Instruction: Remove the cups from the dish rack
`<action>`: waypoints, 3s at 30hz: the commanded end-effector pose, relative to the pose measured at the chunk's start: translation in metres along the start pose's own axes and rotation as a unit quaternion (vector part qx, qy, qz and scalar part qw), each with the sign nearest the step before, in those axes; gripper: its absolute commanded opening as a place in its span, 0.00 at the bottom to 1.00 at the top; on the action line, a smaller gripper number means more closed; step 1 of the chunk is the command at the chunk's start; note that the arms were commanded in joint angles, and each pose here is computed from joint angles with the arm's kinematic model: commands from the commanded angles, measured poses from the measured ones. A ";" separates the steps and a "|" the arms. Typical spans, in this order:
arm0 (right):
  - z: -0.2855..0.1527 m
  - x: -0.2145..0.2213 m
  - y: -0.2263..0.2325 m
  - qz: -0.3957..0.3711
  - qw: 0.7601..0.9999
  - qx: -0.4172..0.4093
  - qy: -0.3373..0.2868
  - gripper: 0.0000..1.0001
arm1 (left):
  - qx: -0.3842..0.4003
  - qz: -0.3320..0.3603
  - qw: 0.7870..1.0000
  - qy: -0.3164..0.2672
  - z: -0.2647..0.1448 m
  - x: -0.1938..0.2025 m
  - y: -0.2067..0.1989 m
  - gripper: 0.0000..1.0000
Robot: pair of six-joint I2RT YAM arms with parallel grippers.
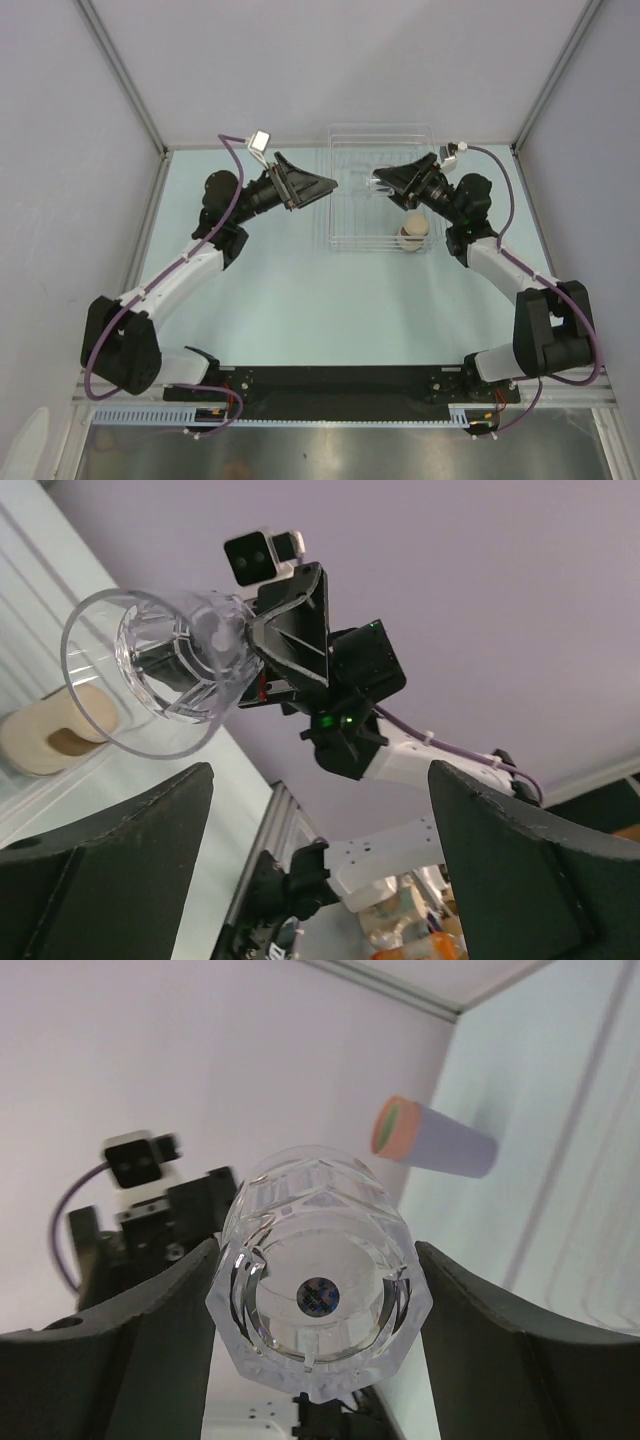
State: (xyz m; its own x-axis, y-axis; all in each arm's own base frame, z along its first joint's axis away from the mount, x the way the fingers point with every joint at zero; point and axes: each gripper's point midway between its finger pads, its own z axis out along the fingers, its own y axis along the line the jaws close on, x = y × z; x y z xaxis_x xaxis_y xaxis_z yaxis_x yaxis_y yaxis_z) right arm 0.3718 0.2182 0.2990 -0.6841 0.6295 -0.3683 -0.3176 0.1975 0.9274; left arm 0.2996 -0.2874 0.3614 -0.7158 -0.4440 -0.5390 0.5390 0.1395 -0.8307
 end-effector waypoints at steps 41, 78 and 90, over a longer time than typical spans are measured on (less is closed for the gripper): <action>0.018 0.071 0.082 -0.050 0.988 -0.115 0.089 0.74 | 0.051 0.000 0.999 0.008 0.006 0.002 -0.020 0.00; -0.010 -0.023 0.007 -0.207 0.945 0.253 -0.022 0.85 | -0.508 0.151 0.845 0.075 -0.055 -0.062 0.119 0.00; -0.013 -0.017 -0.007 -0.210 0.939 0.274 -0.012 0.83 | -0.622 0.209 0.738 0.156 -0.055 -0.082 0.206 0.00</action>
State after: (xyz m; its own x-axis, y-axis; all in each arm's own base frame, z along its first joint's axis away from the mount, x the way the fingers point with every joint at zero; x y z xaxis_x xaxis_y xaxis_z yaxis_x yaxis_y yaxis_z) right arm 0.3775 0.1992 0.2949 -0.5778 0.4449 -0.6842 -0.1559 0.7627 0.6276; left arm 0.4264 -0.1914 0.1947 -0.8217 -0.0081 -0.5699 0.0545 0.9942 -0.0928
